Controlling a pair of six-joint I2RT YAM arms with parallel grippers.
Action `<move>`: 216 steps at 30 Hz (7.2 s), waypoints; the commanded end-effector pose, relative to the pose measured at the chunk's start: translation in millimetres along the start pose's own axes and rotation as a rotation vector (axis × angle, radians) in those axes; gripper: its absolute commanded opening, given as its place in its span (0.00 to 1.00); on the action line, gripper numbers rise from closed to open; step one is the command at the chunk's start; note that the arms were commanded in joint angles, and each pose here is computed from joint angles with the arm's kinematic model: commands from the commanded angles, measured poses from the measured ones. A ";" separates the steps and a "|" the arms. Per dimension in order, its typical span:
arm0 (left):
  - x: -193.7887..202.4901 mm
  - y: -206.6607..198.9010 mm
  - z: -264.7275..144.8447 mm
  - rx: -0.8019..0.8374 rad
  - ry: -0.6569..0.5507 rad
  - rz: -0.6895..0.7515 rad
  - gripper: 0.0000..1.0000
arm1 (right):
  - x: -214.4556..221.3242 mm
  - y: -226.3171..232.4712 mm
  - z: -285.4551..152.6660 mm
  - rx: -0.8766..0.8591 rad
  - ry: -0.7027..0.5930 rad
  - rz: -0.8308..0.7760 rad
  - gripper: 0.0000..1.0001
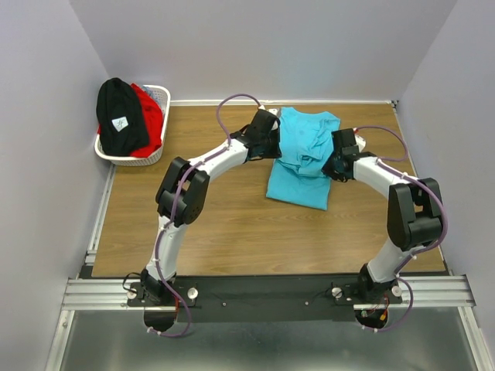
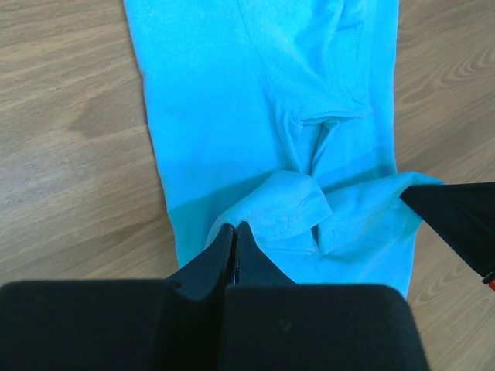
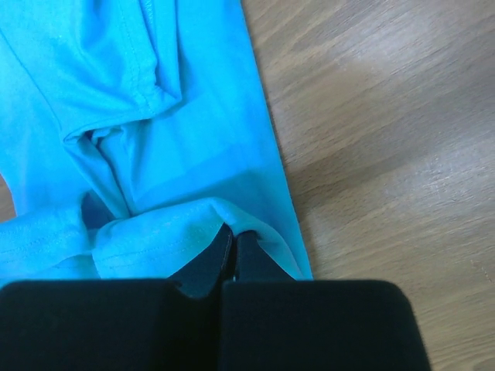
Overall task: Fold and stack the t-shirts
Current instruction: Fold the tshirt
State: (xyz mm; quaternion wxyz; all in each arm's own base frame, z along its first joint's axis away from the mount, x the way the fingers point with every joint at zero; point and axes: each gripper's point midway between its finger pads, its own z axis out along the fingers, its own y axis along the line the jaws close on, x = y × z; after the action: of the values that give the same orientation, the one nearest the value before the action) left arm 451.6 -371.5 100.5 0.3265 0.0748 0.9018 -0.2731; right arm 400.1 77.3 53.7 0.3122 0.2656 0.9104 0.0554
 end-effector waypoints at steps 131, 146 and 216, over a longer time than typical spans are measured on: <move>-7.1 -10.4 70.4 -0.028 -0.023 0.182 0.20 | 7.6 45.2 -22.5 -0.200 0.013 -0.178 0.38; -61.6 -21.2 41.2 0.019 -0.140 0.171 0.25 | 5.9 48.2 24.4 -0.122 0.038 -0.218 0.38; 212.1 20.1 -75.4 -0.126 0.138 -0.086 0.13 | 123.0 16.5 -36.1 -0.123 0.186 -0.323 0.41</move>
State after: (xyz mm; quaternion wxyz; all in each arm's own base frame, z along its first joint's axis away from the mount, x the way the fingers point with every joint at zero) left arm 278.3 -349.0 26.1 0.2770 0.0433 0.9216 -0.2685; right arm 329.7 149.7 23.5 0.2641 0.0948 0.9566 0.0783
